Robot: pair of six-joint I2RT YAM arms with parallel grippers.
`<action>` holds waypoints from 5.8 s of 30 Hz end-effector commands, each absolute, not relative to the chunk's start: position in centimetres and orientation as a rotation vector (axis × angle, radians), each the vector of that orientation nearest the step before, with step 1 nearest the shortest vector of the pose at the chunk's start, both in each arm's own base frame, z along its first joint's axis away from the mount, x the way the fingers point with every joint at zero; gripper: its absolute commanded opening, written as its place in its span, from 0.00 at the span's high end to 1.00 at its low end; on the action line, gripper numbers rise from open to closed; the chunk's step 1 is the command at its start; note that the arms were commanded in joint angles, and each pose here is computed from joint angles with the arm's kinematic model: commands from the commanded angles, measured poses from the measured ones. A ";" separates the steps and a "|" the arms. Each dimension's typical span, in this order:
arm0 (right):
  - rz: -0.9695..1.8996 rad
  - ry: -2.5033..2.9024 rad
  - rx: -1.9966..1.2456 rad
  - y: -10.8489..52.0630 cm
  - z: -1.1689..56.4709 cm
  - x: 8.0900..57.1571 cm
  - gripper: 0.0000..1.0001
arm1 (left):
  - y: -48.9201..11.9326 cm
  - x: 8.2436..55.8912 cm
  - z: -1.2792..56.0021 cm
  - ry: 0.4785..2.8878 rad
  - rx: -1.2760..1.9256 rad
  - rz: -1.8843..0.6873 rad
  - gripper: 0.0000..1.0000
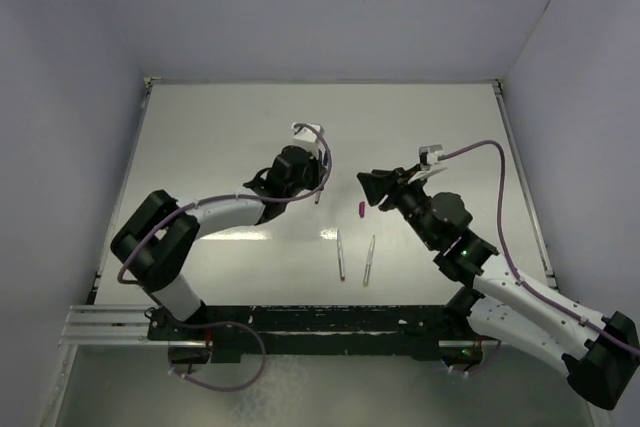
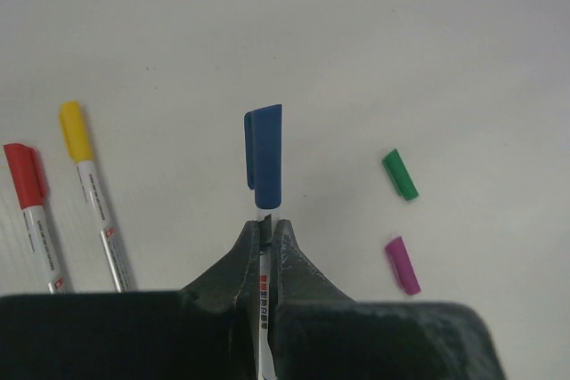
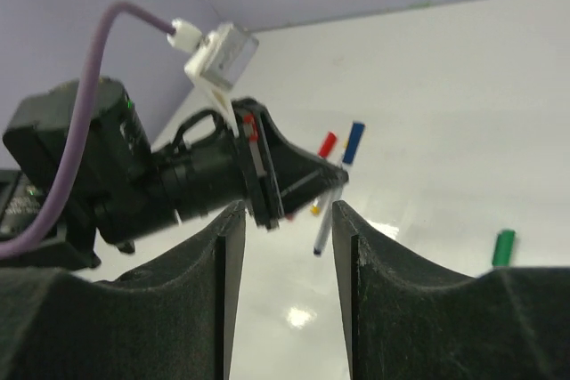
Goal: Insert the pens into the pen caps
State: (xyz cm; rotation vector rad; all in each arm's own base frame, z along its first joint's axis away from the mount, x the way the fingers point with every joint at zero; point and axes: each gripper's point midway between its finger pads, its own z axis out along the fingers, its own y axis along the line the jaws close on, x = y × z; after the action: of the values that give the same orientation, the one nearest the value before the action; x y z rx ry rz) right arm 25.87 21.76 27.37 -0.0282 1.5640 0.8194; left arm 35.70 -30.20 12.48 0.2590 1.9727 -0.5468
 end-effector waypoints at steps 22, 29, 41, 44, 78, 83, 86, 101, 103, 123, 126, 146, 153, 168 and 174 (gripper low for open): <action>0.655 1.779 0.041 18.9 20.5 25.1 0.55 | -26.9 45.0 5.5 2.225 0.041 -0.260 0.91; 0.655 1.789 0.040 18.9 19.9 25.1 0.55 | -26.9 45.0 5.3 2.236 0.021 -0.265 0.74; 0.636 1.799 0.043 18.8 19.6 25.3 0.55 | -27.7 45.1 10.1 2.156 0.041 -0.353 0.70; 0.659 1.816 0.055 19.1 19.2 25.1 0.55 | -27.8 44.6 11.6 2.134 0.054 -0.385 0.69; 0.464 1.834 0.335 13.5 16.7 28.8 0.50 | -34.9 21.4 7.4 2.313 0.462 -0.462 0.49; 0.491 1.819 0.331 13.6 16.8 28.5 0.52 | -35.5 20.5 6.0 2.354 0.499 -0.407 0.48; 0.510 1.807 0.327 13.8 17.0 28.4 0.53 | -35.8 20.1 5.2 2.367 0.527 -0.374 0.48; 0.560 1.784 0.342 14.1 16.9 28.2 0.58 | -34.5 17.3 2.3 2.482 0.598 -0.277 0.46; 0.566 1.781 0.342 14.2 17.0 28.2 0.58 | -33.7 16.7 1.5 2.505 0.612 -0.261 0.47; 0.481 1.931 0.288 15.3 15.7 29.3 0.74 | -28.9 14.0 -2.8 2.624 0.635 -0.159 1.00; 0.415 1.978 0.206 15.9 15.2 30.2 0.74 | -29.2 14.2 -2.3 2.601 0.648 -0.178 1.00; 0.352 2.290 0.044 20.9 6.9 32.3 0.69 | -28.6 17.0 9.1 2.233 0.488 -0.431 1.00; 0.314 2.347 0.039 21.3 5.0 32.5 0.71 | -28.3 16.7 10.6 2.154 0.489 -0.524 1.00; 0.203 2.421 0.036 21.1 2.2 32.3 0.73 | -28.6 16.4 10.0 2.161 0.489 -0.552 1.00; 0.099 2.469 0.028 20.6 0.9 31.1 0.74 | -28.6 16.5 10.1 2.161 0.479 -0.551 1.00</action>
State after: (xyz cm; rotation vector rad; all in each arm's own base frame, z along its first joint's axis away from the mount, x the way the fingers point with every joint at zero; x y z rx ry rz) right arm 32.09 21.32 1.90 0.0226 2.4187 0.2090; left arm 16.28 -27.96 9.39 0.4900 2.1946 -0.5186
